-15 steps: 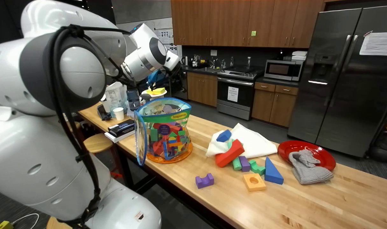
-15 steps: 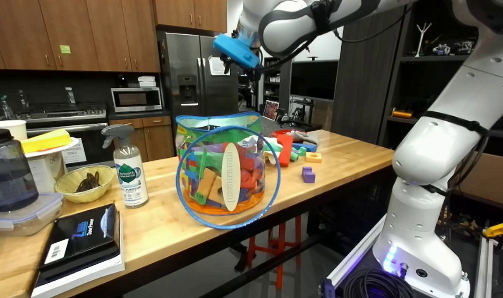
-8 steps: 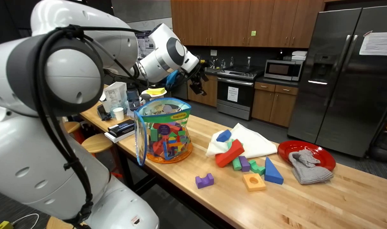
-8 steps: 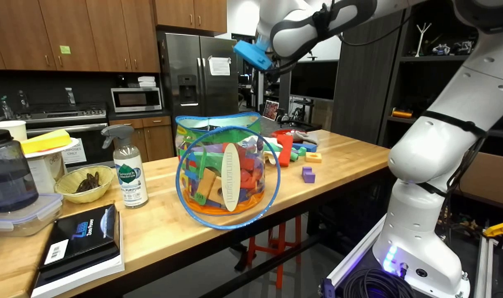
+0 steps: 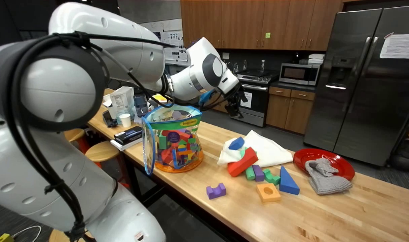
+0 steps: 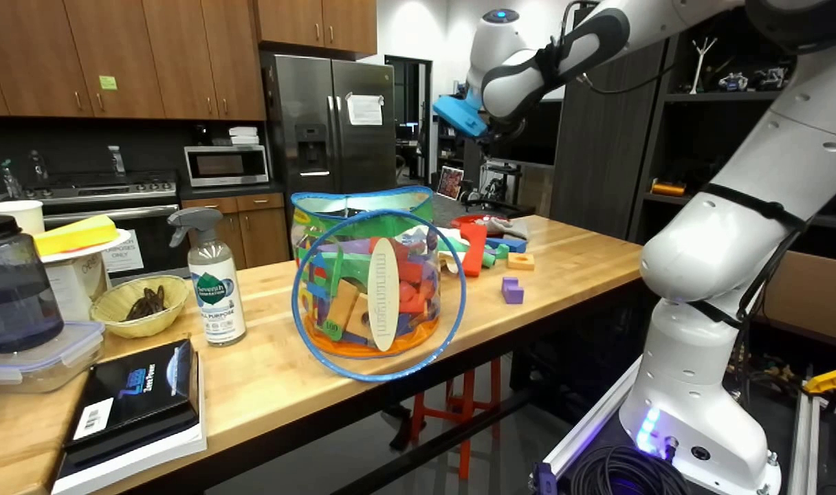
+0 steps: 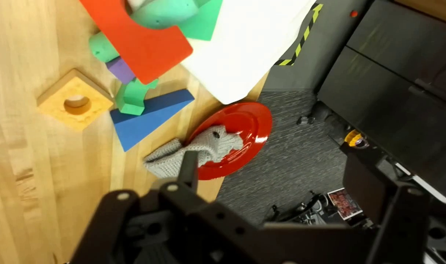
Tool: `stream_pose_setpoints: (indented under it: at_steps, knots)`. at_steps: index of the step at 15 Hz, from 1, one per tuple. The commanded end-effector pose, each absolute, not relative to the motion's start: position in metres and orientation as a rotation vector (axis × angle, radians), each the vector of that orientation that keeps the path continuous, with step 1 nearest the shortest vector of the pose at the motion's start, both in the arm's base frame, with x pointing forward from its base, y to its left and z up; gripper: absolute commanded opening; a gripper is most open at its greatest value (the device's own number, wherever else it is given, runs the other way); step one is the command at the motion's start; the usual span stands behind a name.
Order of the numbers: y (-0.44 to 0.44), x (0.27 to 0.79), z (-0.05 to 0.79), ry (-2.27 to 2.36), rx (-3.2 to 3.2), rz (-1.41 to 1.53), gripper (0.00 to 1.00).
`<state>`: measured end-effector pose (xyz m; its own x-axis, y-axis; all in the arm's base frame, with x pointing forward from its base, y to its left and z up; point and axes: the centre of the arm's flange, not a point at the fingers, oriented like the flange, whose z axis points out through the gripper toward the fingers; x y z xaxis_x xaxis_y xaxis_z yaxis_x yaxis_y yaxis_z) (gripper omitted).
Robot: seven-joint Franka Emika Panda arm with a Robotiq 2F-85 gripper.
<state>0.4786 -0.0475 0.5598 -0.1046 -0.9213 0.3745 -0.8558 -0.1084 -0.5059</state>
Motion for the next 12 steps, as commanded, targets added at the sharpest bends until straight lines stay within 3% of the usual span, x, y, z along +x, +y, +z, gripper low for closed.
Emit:
stream_pose_setpoints:
  at_steps: [1,5,12]
  knots:
    - [-0.108,0.452,0.534,2.069,-2.003,-1.026,1.00]
    - [-0.170,0.426,0.483,2.121,-2.003,-0.920,1.00]
    - [-0.164,0.429,0.482,2.133,-2.012,-0.917,1.00]
